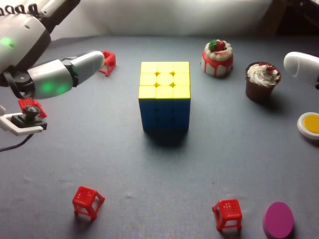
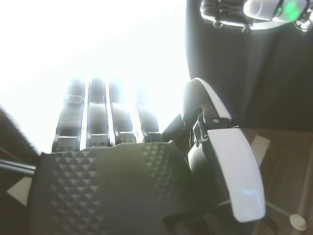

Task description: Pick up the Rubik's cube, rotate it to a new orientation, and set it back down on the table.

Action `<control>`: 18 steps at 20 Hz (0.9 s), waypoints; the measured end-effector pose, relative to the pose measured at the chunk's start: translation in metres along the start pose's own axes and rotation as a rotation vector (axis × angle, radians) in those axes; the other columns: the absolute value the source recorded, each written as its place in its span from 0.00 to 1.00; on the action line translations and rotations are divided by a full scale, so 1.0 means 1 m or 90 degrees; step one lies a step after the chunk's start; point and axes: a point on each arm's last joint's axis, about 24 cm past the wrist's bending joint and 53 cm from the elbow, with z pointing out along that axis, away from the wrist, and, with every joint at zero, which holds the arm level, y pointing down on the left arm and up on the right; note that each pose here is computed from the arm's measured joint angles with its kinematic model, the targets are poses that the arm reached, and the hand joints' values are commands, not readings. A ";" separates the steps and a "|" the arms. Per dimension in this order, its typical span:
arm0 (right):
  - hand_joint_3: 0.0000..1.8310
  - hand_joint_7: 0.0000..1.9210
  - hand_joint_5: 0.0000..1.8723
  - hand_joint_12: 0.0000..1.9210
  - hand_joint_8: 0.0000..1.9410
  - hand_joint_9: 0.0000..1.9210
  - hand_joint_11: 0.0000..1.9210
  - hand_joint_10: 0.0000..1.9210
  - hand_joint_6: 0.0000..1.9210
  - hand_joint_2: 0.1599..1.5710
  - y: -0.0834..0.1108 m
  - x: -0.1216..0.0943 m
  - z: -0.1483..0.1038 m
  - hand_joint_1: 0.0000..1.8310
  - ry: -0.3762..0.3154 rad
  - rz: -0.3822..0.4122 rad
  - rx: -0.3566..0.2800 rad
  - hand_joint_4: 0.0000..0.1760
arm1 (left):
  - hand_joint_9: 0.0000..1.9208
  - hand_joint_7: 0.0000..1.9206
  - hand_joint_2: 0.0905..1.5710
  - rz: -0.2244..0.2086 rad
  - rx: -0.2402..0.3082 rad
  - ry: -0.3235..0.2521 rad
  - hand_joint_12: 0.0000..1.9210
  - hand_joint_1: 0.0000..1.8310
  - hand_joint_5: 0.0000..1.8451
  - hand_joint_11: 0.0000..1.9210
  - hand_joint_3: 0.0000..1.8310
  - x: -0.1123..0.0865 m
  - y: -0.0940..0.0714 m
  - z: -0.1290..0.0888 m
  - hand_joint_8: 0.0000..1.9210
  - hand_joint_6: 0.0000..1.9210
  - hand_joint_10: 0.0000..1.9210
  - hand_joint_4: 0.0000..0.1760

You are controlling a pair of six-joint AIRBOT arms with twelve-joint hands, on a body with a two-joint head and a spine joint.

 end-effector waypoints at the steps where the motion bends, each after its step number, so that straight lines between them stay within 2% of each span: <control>1: 0.01 0.00 0.00 0.00 0.00 0.00 0.00 0.00 0.00 0.83 -0.001 -0.001 0.000 0.25 0.000 -0.001 0.002 0.00 | 0.00 0.00 0.72 -0.006 -0.002 0.003 0.27 0.21 0.00 0.00 0.00 0.002 0.002 0.001 0.00 0.00 0.00 0.71; 4: 0.01 0.00 0.00 0.00 0.00 0.00 0.00 0.00 0.00 0.83 -0.003 0.000 0.000 0.25 0.002 -0.002 0.005 0.00 | 0.00 0.00 0.72 -0.011 -0.002 0.005 0.32 0.22 0.00 0.00 0.00 0.003 0.003 0.001 0.00 0.00 0.00 0.75; 5: 0.01 0.00 0.00 0.00 0.00 0.00 0.00 0.00 0.00 0.83 -0.003 0.000 0.000 0.25 0.003 -0.002 0.006 0.00 | 0.00 0.00 0.70 -0.016 -0.001 0.003 0.32 0.25 0.00 0.00 0.00 0.004 0.003 0.002 0.00 0.00 0.00 0.69; 6: 0.01 0.00 0.00 0.00 0.00 0.00 0.00 0.00 0.00 0.83 -0.004 0.000 0.000 0.25 0.003 -0.002 0.008 0.00 | 0.00 0.00 0.70 -0.024 -0.005 0.002 0.32 0.25 0.00 0.00 0.00 0.006 0.004 0.002 0.00 0.00 0.00 0.69; 7: 0.01 0.00 0.00 0.00 0.00 0.00 0.00 0.00 0.00 0.84 -0.004 0.001 0.000 0.26 0.005 -0.002 0.009 0.00 | 0.00 0.00 0.63 -0.025 -0.009 0.009 0.30 0.28 0.00 0.00 0.00 0.009 0.006 0.002 0.00 0.00 0.00 0.82; 9: 0.00 0.00 0.00 0.00 0.00 0.00 0.00 0.00 0.00 0.84 -0.006 0.001 0.000 0.26 0.007 -0.003 0.013 0.00 | 0.00 0.00 0.57 -0.030 -0.011 0.015 0.18 0.31 0.00 0.00 0.00 0.012 0.008 0.006 0.00 0.00 0.00 0.84; 10: 0.00 0.00 0.00 0.00 0.00 0.00 0.00 0.00 0.00 0.84 -0.007 0.001 0.000 0.25 0.008 -0.003 0.015 0.00 | 0.00 0.00 0.54 -0.033 -0.014 0.016 0.14 0.34 0.00 0.00 0.00 0.013 0.010 0.008 0.00 0.00 0.00 0.91; 11: 0.00 0.00 0.00 0.00 0.00 0.00 0.00 0.00 0.00 0.84 -0.007 0.001 0.000 0.24 0.008 -0.003 0.016 0.00 | 0.00 0.00 0.52 -0.035 -0.021 0.025 0.08 0.37 0.00 0.00 0.00 0.015 0.013 0.011 0.00 0.00 0.00 0.90; 12: 0.00 0.00 0.00 0.00 0.00 0.00 0.00 0.00 0.00 0.84 -0.009 0.001 0.000 0.24 0.009 -0.003 0.020 0.00 | 0.00 0.00 0.51 -0.039 -0.024 0.034 0.04 0.39 0.00 0.00 0.00 0.018 0.015 0.015 0.00 0.00 0.00 0.80; 13: 0.00 0.00 0.00 0.00 0.00 0.00 0.00 0.00 0.00 0.84 -0.010 0.001 0.000 0.24 0.008 -0.001 0.024 0.00 | 0.00 0.00 0.50 -0.049 -0.030 0.043 0.04 0.39 0.00 0.00 0.00 0.022 0.016 0.020 0.00 0.00 0.00 0.77; 15: 0.00 0.00 0.00 0.00 0.00 0.00 0.00 0.00 0.00 0.84 -0.014 0.002 0.000 0.23 0.008 0.000 0.030 0.00 | 0.00 0.00 0.48 -0.049 -0.039 0.061 0.00 0.47 0.00 0.00 0.00 0.029 0.017 0.026 0.00 0.00 0.00 0.65; 16: 0.00 0.00 0.00 0.00 0.00 0.00 0.00 0.00 0.00 0.84 -0.017 0.003 0.000 0.23 0.011 0.001 0.035 0.00 | 0.00 0.00 0.47 -0.043 -0.041 0.076 0.00 0.47 0.00 0.00 0.00 0.034 0.018 0.032 0.00 0.00 0.00 0.60; 18: 0.00 0.00 0.00 0.00 0.00 0.00 0.00 0.00 0.00 0.84 -0.019 0.005 0.000 0.21 0.016 0.001 0.041 0.00 | 0.00 0.00 0.49 -0.043 -0.056 0.098 0.00 0.46 0.00 0.00 0.00 0.043 0.022 0.038 0.00 0.00 0.00 0.32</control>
